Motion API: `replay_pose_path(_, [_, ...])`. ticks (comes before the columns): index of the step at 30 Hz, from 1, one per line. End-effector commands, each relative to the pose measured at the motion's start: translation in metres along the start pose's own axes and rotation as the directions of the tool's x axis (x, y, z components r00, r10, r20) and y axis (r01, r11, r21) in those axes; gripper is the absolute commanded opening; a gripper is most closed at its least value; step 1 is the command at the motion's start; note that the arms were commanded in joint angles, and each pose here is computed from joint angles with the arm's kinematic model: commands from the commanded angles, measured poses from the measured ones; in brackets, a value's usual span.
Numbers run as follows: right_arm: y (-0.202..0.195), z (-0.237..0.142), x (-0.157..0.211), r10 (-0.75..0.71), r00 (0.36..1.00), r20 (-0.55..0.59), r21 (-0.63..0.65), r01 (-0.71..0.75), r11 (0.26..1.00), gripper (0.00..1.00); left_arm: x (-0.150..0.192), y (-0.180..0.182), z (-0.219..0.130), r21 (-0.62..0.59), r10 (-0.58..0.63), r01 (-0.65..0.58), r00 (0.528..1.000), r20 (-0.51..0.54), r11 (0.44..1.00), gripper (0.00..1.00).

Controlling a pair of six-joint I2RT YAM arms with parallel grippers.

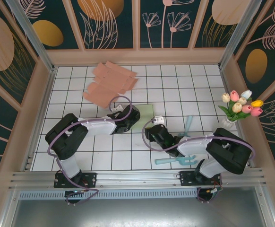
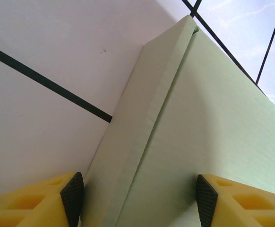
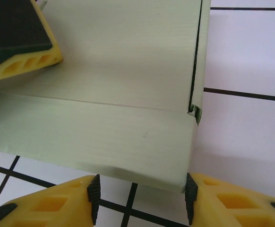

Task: Fold the paper box

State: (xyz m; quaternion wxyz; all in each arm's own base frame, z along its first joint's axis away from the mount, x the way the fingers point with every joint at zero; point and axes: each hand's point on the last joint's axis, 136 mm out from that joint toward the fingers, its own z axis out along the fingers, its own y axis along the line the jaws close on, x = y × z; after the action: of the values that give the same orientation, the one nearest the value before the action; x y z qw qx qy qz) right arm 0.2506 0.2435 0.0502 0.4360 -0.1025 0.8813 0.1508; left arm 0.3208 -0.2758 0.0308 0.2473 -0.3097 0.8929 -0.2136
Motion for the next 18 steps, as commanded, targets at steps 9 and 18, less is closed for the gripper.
replay_pose_path(9, [0.014,-0.007,-0.025,0.113,0.994,-0.009,-0.132,-0.113,0.985,0.52,0.035,0.05,0.009,-0.178,0.054,-0.081,0.987,-0.148,0.981,0.64])
replay_pose_path(18, [0.001,0.006,-0.019,0.149,0.988,-0.031,-0.135,-0.152,0.979,0.48,0.037,0.053,0.015,-0.191,0.051,-0.079,0.988,-0.148,0.978,0.64])
